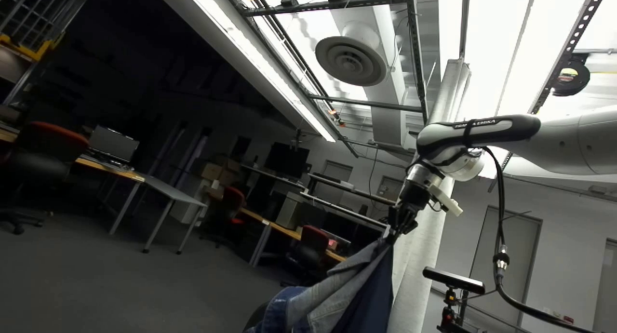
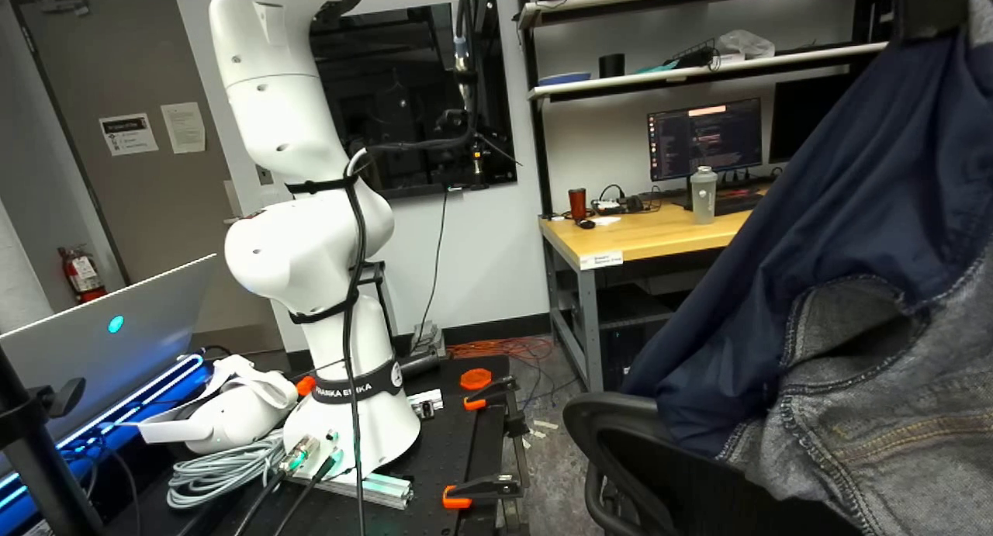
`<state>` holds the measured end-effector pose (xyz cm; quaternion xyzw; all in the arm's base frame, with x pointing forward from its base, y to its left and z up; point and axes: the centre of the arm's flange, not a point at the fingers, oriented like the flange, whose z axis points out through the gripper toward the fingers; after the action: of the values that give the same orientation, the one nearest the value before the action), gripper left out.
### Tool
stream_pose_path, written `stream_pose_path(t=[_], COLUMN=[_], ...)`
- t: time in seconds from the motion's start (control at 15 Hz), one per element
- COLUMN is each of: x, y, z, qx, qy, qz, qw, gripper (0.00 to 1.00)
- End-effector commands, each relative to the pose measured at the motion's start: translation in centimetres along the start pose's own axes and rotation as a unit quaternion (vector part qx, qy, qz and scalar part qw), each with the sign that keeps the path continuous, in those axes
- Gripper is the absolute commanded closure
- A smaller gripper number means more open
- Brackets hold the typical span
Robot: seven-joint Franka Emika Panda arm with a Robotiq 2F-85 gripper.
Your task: Hang the denim jacket over the backrest of the chair
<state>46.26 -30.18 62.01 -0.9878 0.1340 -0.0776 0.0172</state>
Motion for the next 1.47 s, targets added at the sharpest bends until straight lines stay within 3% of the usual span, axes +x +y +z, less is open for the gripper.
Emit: stream_pose_path(t=[0.0,0.33,0.4,0.47,1.07,1.13,1.4], x=[-0.1,-1.2,-1.4,-1.6,-1.0,-1.1,-1.3], y=[2.8,6.3,6.6,6.8,5.4,4.7,0.9], z=[-4.2,-4.9,-4.9,-4.8,-6.4,-6.3,-5.1], qx=[0.008,0.009,0.007,0.002,-0.016,-0.019,-0.037], qy=[0.046,0.055,0.051,0.047,0.064,0.067,0.083], qz=[0.037,0.072,0.075,0.072,0.057,0.051,0.008], qw=[0.9982,0.9958,0.9958,0.9963,0.9962,0.9963,0.9958], gripper=[0.99,0.99,0.73,0.72,0.05,0.01,0.0])
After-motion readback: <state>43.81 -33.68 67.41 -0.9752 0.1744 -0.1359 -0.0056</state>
